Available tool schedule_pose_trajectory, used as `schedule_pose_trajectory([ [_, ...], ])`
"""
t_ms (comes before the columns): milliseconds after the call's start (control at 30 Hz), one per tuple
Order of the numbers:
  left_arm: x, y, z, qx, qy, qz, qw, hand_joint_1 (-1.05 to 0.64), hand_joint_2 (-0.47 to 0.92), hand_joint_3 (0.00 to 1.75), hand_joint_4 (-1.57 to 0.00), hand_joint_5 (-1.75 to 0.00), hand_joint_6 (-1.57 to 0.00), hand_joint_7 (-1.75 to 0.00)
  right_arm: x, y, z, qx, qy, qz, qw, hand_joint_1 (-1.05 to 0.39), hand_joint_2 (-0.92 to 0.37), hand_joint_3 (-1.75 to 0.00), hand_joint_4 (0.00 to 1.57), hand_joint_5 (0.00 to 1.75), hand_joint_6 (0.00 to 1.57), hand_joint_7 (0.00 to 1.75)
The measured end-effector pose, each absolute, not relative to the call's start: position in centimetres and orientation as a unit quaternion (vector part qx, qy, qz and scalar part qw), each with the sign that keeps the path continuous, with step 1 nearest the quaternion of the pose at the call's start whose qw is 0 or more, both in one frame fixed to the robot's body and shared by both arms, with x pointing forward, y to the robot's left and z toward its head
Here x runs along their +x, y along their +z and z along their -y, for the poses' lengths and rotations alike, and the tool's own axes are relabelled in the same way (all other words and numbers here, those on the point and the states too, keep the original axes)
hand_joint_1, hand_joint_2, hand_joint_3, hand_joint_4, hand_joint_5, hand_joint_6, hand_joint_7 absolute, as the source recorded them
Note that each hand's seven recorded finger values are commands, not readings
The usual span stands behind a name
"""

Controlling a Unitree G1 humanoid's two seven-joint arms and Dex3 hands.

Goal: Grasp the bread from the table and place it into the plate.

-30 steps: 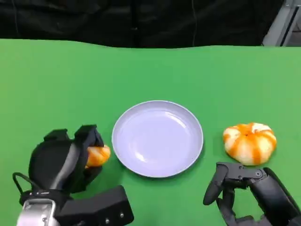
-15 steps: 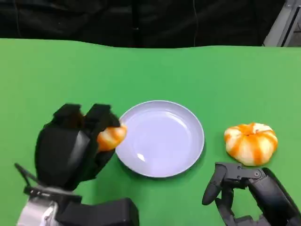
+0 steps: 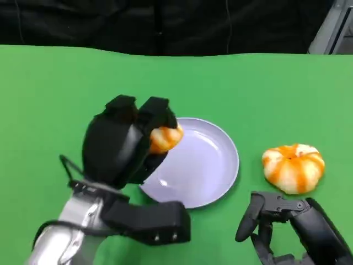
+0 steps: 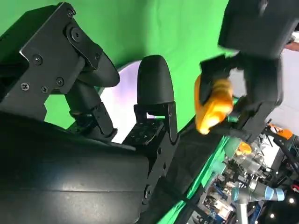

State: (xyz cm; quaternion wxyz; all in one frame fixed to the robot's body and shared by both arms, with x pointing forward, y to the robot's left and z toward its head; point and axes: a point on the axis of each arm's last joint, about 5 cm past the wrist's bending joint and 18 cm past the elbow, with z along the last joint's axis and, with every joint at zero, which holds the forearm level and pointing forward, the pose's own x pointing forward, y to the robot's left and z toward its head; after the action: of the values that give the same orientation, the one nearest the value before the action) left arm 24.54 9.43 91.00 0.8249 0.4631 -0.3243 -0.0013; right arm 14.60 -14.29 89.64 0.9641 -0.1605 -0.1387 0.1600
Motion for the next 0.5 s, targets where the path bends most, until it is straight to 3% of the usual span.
schedule_pose_trajectory([
  [367,26.4,90.1,-7.2,0.445,-0.025,0.322,0.836,-0.17,0.29,1.35,-0.92,-1.75,-0.76,-1.65,14.5,89.6,14.2,-0.16,0.161,0.138,0.964,0.05,-0.2,-1.53,0.88,1.75,0.84,1.29],
  [400,26.6,90.0,-6.8,0.438,-0.027,0.319,0.84,-0.17,0.31,1.29,-0.87,-1.69,-0.76,-1.48,14.5,89.6,14.2,-0.16,0.161,0.139,0.964,0.05,-0.2,-1.53,0.88,1.75,0.85,1.29],
  [433,26.8,89.7,-6.6,0.433,-0.029,0.314,0.845,-0.2,0.41,1.12,-0.81,-1.56,-0.75,-1.22,14.5,89.6,14.2,-0.159,0.162,0.14,0.964,0.05,-0.2,-1.53,0.88,1.75,0.85,1.29],
  [500,26.8,89.3,-6.1,0.425,-0.04,0.296,0.855,-0.3,0.65,0.67,-0.55,-1.12,-0.59,-0.58,14.5,89.6,14.1,-0.159,0.164,0.14,0.963,0.04,-0.2,-1.52,0.88,1.75,0.84,1.29],
])
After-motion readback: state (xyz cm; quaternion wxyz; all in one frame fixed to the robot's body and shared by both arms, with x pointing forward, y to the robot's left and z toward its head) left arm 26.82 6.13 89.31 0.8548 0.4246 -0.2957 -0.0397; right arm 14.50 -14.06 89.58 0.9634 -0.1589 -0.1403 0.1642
